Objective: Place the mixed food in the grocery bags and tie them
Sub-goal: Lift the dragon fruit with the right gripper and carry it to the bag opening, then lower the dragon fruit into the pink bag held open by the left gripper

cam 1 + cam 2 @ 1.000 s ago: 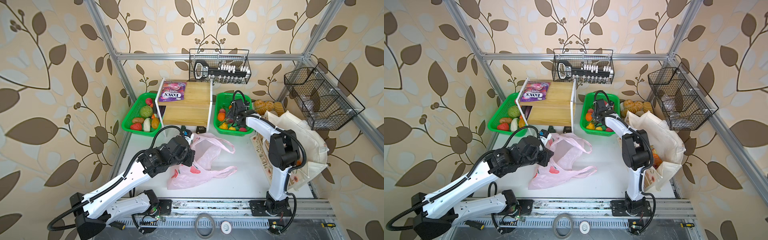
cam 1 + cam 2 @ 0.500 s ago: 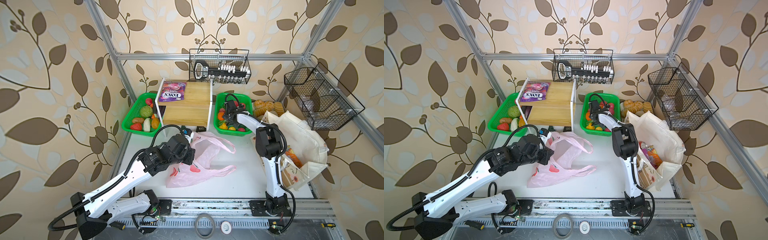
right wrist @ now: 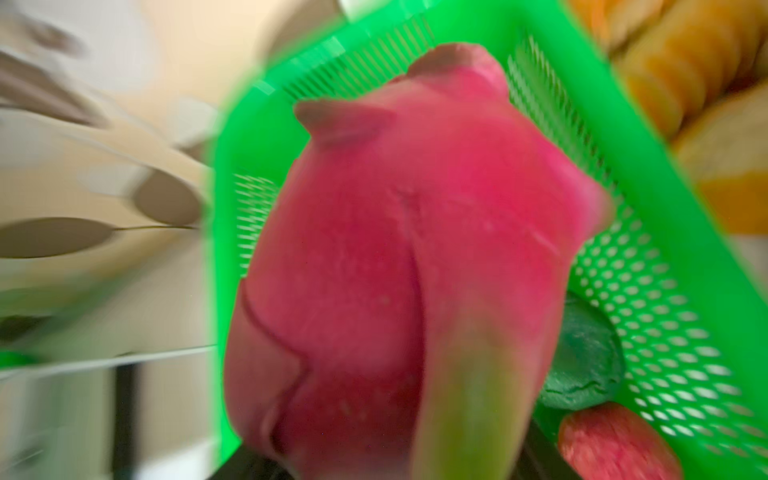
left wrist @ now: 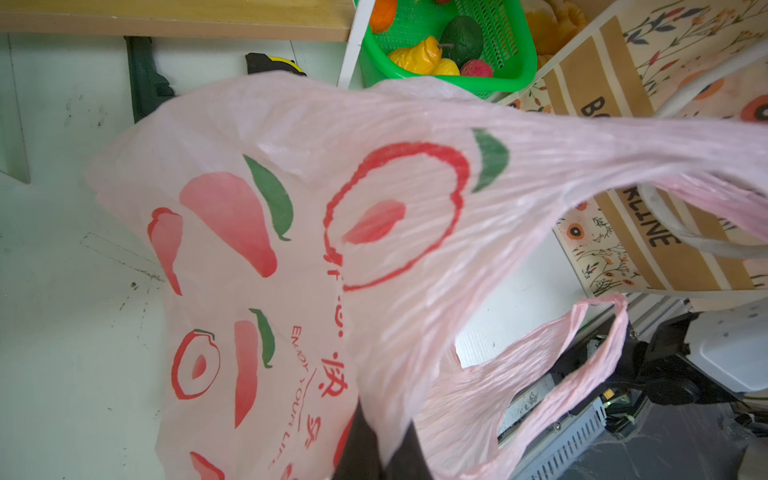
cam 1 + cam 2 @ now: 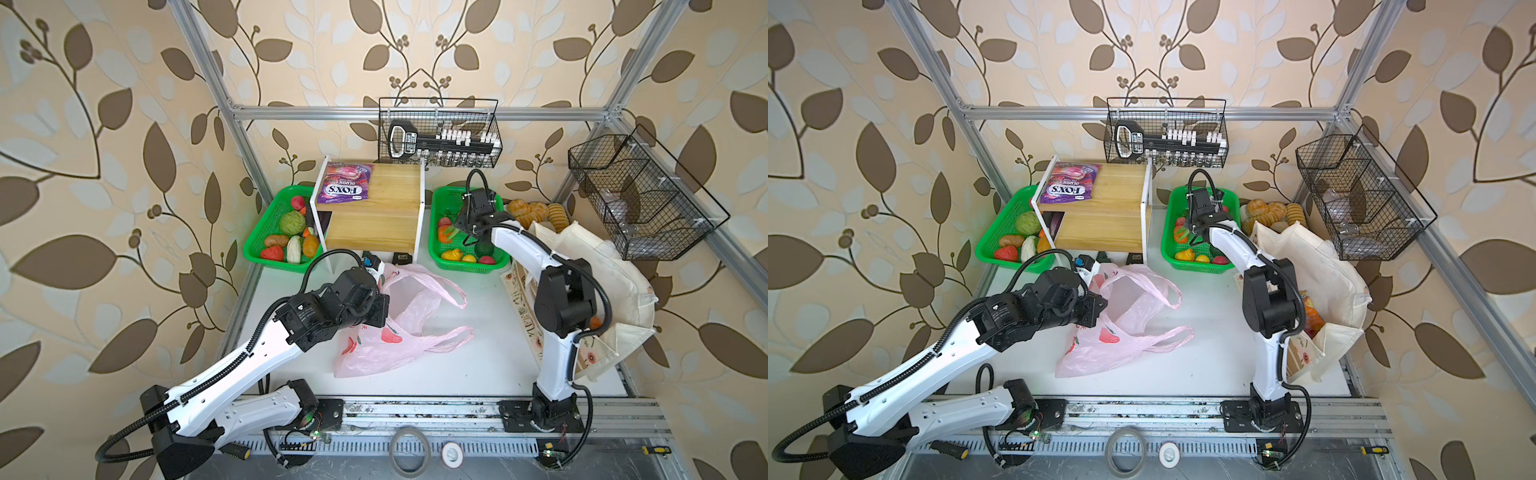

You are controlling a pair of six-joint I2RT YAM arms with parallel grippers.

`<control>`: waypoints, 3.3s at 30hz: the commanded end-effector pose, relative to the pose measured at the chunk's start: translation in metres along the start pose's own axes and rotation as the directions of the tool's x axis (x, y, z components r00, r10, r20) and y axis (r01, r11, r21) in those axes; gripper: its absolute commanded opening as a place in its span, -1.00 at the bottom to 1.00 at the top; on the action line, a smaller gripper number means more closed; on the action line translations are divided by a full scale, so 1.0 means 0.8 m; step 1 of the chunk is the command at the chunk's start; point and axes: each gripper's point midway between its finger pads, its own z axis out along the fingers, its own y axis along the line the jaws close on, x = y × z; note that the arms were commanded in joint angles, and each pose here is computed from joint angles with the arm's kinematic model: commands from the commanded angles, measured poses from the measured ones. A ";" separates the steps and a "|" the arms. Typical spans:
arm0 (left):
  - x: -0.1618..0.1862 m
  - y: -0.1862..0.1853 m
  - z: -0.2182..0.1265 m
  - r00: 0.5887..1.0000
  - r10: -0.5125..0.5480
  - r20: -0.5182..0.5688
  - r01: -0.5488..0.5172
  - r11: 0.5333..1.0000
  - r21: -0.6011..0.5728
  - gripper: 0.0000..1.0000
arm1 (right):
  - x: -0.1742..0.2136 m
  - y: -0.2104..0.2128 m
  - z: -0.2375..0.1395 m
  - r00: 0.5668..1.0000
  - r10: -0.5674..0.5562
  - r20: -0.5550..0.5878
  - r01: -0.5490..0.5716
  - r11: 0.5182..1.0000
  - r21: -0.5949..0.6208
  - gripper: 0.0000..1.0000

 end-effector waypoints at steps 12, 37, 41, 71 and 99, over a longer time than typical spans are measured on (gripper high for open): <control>-0.034 -0.011 -0.033 0.954 -0.272 0.124 0.254 0.957 0.138 -1.00 | 0.008 -0.012 -0.174 0.976 -0.182 0.123 0.210 0.936 -0.282 -0.02; -0.045 -0.026 -0.015 0.943 -0.315 0.103 0.292 0.937 0.190 -1.00 | 0.239 -0.018 -0.314 0.928 -0.347 -0.131 0.128 0.630 -0.766 -0.11; -0.044 -0.026 -0.013 0.943 -0.317 0.099 0.295 0.936 0.191 -1.00 | 0.256 -0.011 -0.331 0.912 -0.380 -0.153 0.101 0.570 -0.815 -0.12; -0.042 -0.034 -0.005 0.942 -0.324 0.085 0.297 0.925 0.239 -1.00 | 0.297 0.017 -0.397 0.817 -0.549 -0.176 0.023 0.335 -0.942 -0.22; -0.031 -0.107 0.010 0.978 -0.206 -0.044 0.198 0.832 0.518 -1.00 | 0.230 0.018 -0.337 0.907 -0.222 -0.358 -0.166 0.592 -0.789 -0.17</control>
